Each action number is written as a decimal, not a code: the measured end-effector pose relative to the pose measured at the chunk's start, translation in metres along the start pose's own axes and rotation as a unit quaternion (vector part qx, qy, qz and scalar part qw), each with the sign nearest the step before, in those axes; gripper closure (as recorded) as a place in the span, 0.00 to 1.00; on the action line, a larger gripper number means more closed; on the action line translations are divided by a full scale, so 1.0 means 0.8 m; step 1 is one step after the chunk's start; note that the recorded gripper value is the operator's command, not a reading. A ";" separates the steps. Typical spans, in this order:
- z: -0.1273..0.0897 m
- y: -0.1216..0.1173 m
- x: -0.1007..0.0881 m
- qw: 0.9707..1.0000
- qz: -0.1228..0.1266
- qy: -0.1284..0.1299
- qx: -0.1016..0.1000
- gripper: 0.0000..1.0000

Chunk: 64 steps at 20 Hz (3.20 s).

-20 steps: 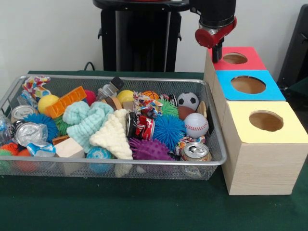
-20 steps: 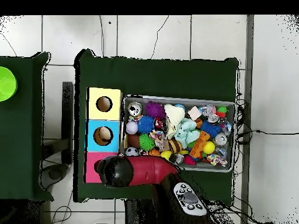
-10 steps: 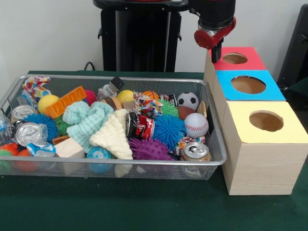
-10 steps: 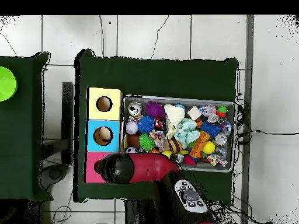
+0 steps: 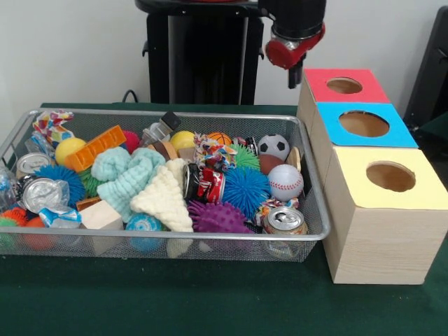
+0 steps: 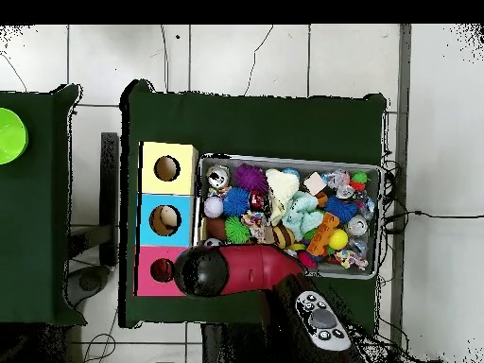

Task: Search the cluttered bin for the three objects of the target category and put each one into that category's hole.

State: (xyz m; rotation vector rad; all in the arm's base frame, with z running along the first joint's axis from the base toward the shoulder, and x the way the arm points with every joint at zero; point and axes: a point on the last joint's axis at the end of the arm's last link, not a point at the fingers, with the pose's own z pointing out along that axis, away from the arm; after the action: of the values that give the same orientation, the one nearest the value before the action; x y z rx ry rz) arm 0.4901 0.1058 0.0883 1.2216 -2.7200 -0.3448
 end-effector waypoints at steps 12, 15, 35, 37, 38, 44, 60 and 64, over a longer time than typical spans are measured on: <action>-0.077 -0.101 0.063 0.998 0.019 0.013 0.059 1.00; -0.087 -0.114 0.055 0.996 0.014 0.000 0.086 1.00; -0.131 -0.214 -0.001 0.982 0.019 -0.093 0.165 1.00; -0.135 -0.227 0.002 0.980 0.026 -0.099 0.168 1.00; -0.137 -0.232 0.003 0.980 0.028 -0.100 0.170 1.00; -0.159 -0.273 0.020 0.976 0.050 -0.111 0.180 1.00; -0.172 -0.296 0.038 0.976 0.044 -0.110 0.186 1.00; -0.171 -0.298 0.038 0.975 0.036 -0.109 0.189 1.00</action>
State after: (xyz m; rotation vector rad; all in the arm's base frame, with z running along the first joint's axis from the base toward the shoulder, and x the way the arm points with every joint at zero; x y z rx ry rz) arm 0.6710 -0.0910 0.1586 1.2251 -3.1153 0.0591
